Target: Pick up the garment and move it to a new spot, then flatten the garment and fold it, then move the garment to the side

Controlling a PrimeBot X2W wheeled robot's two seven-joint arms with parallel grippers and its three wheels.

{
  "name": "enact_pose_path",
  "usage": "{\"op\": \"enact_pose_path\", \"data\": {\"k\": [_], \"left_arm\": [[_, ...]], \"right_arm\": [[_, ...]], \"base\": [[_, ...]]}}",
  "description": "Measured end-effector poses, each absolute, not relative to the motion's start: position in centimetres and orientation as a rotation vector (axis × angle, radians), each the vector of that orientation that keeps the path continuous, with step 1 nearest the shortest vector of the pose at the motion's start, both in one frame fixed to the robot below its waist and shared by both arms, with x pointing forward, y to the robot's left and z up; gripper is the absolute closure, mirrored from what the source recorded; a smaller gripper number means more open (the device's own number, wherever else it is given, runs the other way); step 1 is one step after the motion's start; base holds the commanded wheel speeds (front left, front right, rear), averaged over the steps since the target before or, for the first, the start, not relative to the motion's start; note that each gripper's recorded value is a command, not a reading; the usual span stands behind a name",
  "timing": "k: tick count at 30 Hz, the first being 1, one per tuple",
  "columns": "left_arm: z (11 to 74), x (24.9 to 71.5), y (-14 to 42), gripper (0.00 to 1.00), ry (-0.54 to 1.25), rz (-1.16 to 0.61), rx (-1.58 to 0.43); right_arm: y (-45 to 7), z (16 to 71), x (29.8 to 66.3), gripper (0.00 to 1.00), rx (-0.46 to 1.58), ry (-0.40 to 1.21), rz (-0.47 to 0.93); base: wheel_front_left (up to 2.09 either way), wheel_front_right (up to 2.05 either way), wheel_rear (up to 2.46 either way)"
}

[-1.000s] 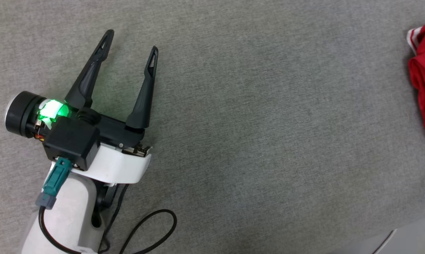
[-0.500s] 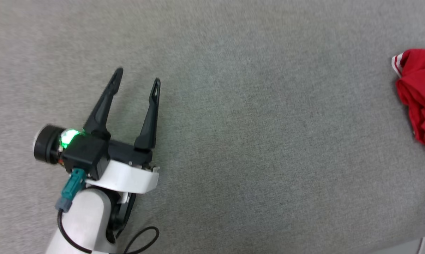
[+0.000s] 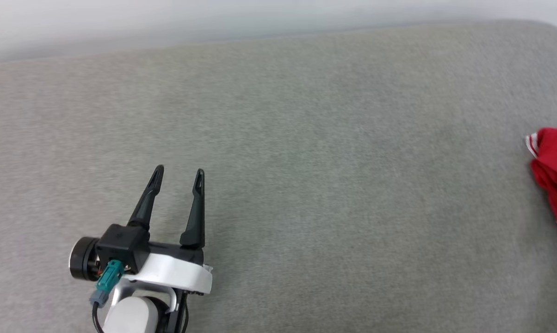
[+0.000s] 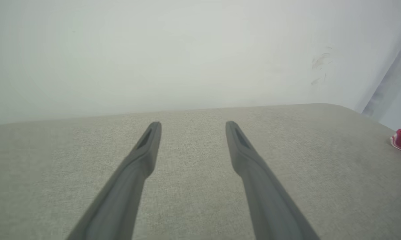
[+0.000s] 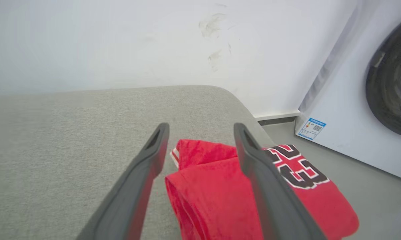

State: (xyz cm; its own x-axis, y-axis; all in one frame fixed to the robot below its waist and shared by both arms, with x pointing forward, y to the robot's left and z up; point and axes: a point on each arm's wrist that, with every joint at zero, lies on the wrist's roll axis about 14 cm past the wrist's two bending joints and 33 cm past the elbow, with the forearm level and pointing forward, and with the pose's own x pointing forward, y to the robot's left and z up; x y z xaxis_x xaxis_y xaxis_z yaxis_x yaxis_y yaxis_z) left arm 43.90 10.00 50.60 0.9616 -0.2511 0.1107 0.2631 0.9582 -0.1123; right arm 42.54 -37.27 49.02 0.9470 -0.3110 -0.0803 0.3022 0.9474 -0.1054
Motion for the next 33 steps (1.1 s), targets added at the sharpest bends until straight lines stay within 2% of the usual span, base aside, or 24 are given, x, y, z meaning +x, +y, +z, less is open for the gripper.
{"op": "enact_pose_path", "data": {"k": [9,16,26,33], "left_arm": [[51.1,40.7,15.1,0.00,-0.088,-0.115,-0.092],[51.7,38.3,17.8,0.00,-0.103,-0.041,-0.066],[51.8,35.3,18.1,0.00,-0.105,-0.038,-0.060],[51.5,34.7,17.7,0.00,-0.099,-0.053,-0.061]], "right_arm": [[-27.1,50.5,42.4,0.00,-0.019,0.036,-0.091],[-21.5,52.3,40.2,0.00,0.042,0.001,0.015],[-20.3,53.9,35.3,0.00,0.057,-0.007,0.028],[-20.1,54.9,34.2,0.00,0.046,-0.019,0.030]], "base": [[0.00,0.00,0.00],[0.00,0.00,0.00],[0.00,0.00,0.00],[0.00,0.00,0.00]]}}
